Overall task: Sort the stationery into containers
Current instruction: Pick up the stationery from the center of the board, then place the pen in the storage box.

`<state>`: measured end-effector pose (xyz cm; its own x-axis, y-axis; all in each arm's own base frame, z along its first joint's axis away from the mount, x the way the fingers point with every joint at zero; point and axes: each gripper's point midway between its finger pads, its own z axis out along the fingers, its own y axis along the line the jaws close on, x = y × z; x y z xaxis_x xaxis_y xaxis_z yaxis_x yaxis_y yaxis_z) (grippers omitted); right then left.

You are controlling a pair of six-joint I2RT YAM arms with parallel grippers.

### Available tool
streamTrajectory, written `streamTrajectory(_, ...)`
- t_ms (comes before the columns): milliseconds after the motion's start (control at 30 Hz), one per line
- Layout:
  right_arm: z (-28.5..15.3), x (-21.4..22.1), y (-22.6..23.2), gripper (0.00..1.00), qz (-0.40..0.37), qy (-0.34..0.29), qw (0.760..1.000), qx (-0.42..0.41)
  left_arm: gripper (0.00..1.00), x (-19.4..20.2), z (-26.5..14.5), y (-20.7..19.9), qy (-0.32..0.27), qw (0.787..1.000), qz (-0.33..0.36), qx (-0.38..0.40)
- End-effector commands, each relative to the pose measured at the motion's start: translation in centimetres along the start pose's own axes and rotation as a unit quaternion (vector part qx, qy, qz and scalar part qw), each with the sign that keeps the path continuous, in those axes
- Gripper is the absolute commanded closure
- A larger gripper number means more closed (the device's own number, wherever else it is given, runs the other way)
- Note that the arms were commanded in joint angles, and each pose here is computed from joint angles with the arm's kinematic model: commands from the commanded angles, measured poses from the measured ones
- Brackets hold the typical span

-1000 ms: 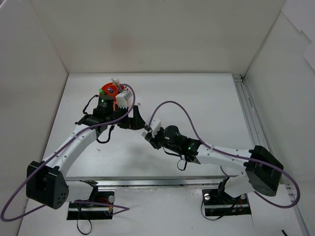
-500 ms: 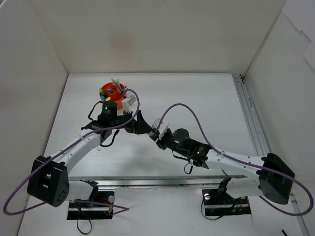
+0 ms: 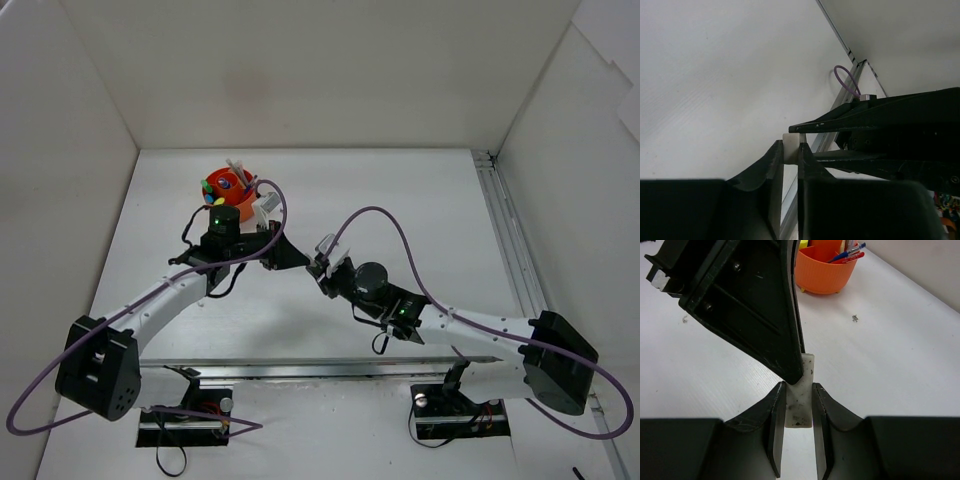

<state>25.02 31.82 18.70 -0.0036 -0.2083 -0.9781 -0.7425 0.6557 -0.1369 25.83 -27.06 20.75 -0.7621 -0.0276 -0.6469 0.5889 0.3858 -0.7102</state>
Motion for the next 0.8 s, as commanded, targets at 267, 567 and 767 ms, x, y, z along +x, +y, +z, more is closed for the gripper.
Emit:
streamTrajectory(267, 0.6, -4.4, -0.9, 0.64, 0.035, -0.072, 0.996, 0.03, 1.0, -4.8, -1.2, -1.4, -0.071, 0.996, 0.052, -0.005)
streamTrajectory(567, -1.2, -4.0, -4.3, 0.02, 0.052, -0.071, 0.988, 0.123, 1.0, -15.5, -10.1, 5.1, -0.2, 0.957, 0.064, -0.198)
streamTrajectory(767, -2.5, -2.9, -6.5, 0.02, 0.048, -0.055, 0.981, 0.181, 1.0, -21.6, -15.8, 8.4, -0.248, 0.924, 0.083, -0.28)
